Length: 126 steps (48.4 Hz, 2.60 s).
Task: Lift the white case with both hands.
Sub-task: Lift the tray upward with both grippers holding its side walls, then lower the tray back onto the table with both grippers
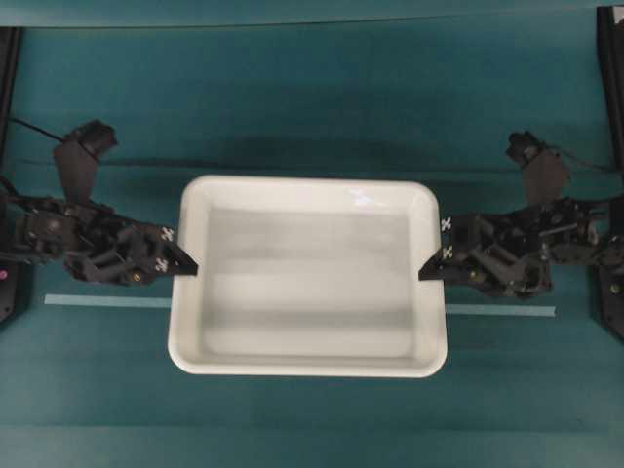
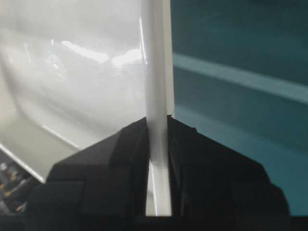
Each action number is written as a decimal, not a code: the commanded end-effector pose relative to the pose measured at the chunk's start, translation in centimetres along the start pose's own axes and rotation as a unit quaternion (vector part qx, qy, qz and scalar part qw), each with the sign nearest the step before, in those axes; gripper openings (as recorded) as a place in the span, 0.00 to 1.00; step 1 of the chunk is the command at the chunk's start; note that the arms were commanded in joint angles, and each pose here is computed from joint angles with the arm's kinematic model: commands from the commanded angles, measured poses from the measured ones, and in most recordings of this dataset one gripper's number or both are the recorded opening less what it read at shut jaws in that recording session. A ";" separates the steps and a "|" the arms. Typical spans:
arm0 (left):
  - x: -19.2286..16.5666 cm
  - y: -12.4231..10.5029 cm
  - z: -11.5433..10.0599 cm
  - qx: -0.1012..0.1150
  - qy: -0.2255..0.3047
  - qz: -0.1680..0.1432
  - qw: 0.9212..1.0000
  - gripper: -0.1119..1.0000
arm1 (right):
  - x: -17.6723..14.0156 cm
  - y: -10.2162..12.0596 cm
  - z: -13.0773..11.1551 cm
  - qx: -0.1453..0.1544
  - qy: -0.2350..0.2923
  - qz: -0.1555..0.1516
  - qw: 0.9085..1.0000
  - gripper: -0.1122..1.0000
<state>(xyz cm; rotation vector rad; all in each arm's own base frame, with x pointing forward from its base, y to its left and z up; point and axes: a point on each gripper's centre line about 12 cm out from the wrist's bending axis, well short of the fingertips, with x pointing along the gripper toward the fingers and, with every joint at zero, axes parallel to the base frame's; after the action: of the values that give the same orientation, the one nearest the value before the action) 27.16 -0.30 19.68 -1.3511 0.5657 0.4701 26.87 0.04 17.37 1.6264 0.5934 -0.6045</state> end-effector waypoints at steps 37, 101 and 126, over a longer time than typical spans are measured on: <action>-9.3 -10.3 1.9 0.000 -0.013 -0.040 0.999 0.18 | -10.0 10.1 -1.5 0.018 0.046 0.071 0.996 0.20; -19.1 -24.3 4.2 -0.008 -0.031 -0.138 0.990 0.18 | -24.2 22.2 -3.6 -0.024 0.039 0.140 0.989 0.20; -18.9 -24.4 4.0 -0.004 -0.029 -0.136 0.990 0.18 | -23.8 20.9 -3.4 -0.021 0.038 0.143 0.989 0.20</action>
<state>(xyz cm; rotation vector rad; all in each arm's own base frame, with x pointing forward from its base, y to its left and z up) 27.01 0.00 50.43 -1.3980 0.3308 0.3034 23.07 0.01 48.74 1.6601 0.4479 -0.3321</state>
